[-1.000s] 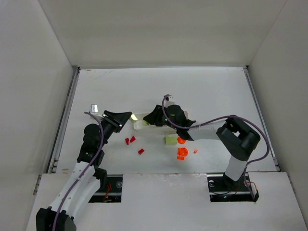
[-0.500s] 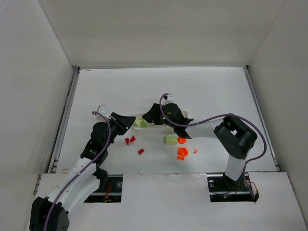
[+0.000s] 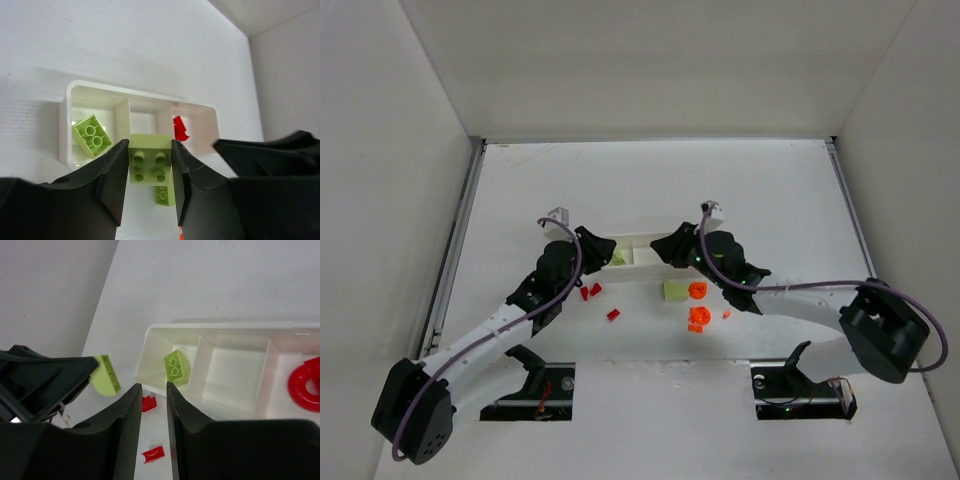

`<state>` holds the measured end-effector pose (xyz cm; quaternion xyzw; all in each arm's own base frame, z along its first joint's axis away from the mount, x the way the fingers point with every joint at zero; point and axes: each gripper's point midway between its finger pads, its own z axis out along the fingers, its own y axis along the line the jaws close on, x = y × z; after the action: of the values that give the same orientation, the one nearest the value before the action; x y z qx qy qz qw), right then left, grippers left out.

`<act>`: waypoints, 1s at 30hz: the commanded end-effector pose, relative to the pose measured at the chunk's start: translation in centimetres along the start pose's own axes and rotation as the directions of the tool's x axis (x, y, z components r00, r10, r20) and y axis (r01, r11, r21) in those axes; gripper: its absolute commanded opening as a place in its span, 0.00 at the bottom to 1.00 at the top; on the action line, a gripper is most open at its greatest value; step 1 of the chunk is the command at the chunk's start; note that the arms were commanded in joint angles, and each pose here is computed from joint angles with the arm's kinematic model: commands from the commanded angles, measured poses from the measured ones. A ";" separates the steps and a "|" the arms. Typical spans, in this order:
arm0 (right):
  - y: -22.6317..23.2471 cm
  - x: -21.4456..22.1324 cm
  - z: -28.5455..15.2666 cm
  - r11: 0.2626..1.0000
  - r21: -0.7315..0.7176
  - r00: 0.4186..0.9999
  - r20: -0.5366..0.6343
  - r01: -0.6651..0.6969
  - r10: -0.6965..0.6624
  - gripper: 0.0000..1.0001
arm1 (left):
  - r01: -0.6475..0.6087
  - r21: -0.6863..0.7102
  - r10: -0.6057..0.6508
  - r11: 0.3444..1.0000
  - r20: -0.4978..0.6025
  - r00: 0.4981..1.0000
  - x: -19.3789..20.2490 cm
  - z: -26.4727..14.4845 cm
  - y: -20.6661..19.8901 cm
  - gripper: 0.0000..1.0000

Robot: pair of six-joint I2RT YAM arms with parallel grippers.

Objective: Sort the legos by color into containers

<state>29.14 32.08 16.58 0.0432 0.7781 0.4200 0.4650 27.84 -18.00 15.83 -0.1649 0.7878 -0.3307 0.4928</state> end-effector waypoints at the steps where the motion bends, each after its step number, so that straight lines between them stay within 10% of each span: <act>1: -1.1 -0.9 -1.9 0.999 0.027 0.998 0.047 0.035 -0.036 0.32 | -0.104 -0.055 0.108 0.993 0.077 0.991 -1.8 1.1 -0.4 0.07; 30: -7.1 6.4 -7.1 0.919 0.211 0.935 -0.196 0.333 -0.294 0.64 | -0.386 -0.241 0.393 0.890 -0.020 0.919 -0.7 6.1 1.8 0.31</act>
<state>21.45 25.55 7.73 -0.0593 0.8601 0.2574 0.4363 32.33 -18.15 10.40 -0.0635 0.8521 -0.1198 0.5054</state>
